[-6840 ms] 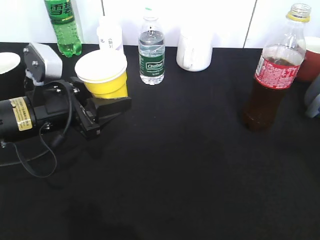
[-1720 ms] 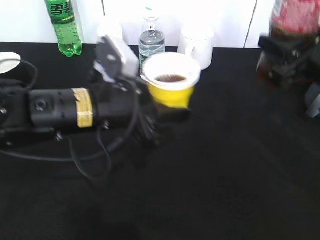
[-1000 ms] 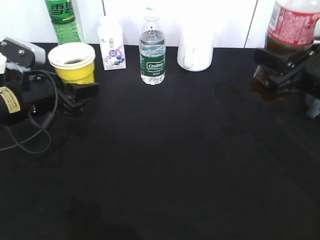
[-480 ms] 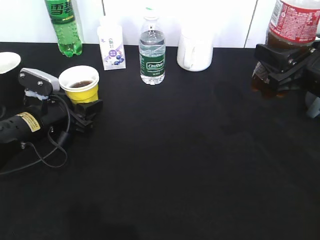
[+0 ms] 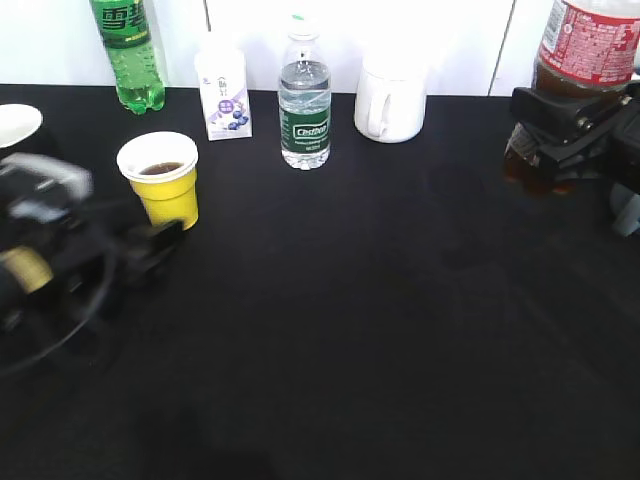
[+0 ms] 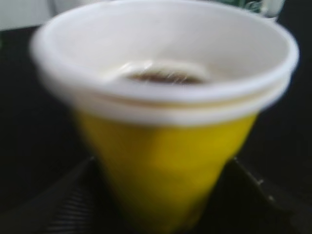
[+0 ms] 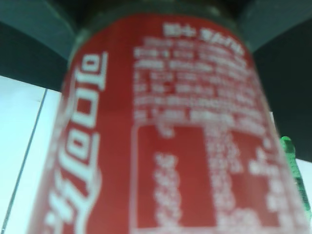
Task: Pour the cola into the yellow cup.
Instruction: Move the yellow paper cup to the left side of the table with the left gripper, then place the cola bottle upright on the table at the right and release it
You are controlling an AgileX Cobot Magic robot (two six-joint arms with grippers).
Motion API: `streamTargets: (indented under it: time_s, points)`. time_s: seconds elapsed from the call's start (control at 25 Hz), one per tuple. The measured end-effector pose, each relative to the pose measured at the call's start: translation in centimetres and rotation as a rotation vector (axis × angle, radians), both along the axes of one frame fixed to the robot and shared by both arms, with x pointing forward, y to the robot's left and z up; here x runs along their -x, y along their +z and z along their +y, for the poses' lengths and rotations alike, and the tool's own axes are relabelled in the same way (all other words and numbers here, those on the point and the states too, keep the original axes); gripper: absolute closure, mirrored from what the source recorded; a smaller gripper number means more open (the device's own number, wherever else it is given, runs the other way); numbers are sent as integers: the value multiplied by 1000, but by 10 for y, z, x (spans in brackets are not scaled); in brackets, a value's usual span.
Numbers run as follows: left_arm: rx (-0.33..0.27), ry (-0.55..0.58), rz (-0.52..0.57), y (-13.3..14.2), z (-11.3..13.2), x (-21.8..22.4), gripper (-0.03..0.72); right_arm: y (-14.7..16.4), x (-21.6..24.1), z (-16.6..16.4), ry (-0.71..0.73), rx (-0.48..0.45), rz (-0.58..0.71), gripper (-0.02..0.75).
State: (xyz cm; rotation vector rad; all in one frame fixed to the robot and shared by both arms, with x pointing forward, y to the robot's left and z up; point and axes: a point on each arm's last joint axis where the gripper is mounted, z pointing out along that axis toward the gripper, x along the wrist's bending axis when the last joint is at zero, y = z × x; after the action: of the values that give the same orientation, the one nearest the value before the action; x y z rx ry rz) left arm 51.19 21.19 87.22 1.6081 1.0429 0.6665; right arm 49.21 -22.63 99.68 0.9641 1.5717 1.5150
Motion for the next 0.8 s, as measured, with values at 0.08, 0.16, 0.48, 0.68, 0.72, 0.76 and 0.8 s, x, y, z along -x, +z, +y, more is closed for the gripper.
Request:
streamTargets:
  time_s: [0.08, 0.16, 0.48, 0.68, 0.72, 0.76, 0.8]
  points:
    - [4, 9, 11, 8, 6, 24, 95, 0, -1, -2, -22, -17, 3, 351]
    - [11, 11, -15, 22, 11, 42, 95, 0, -5, -8, -102, -79, 22, 351]
    - [49, -120, -192, 83, 5, 65, 95, -83, -36, -3, -119, -49, 143, 351]
    - [53, -135, -245, 96, 5, 69, 96, -93, -41, 2, -60, -11, 109, 204]
    - [55, -141, -243, 96, 4, 70, 96, -93, -40, 4, -42, -3, 111, 139]
    - [60, -142, -240, 96, 4, 70, 97, -95, -39, 4, -40, 5, 125, 108]
    - [64, -141, -238, 96, 4, 70, 97, -96, -37, 3, -42, 19, 152, 100]
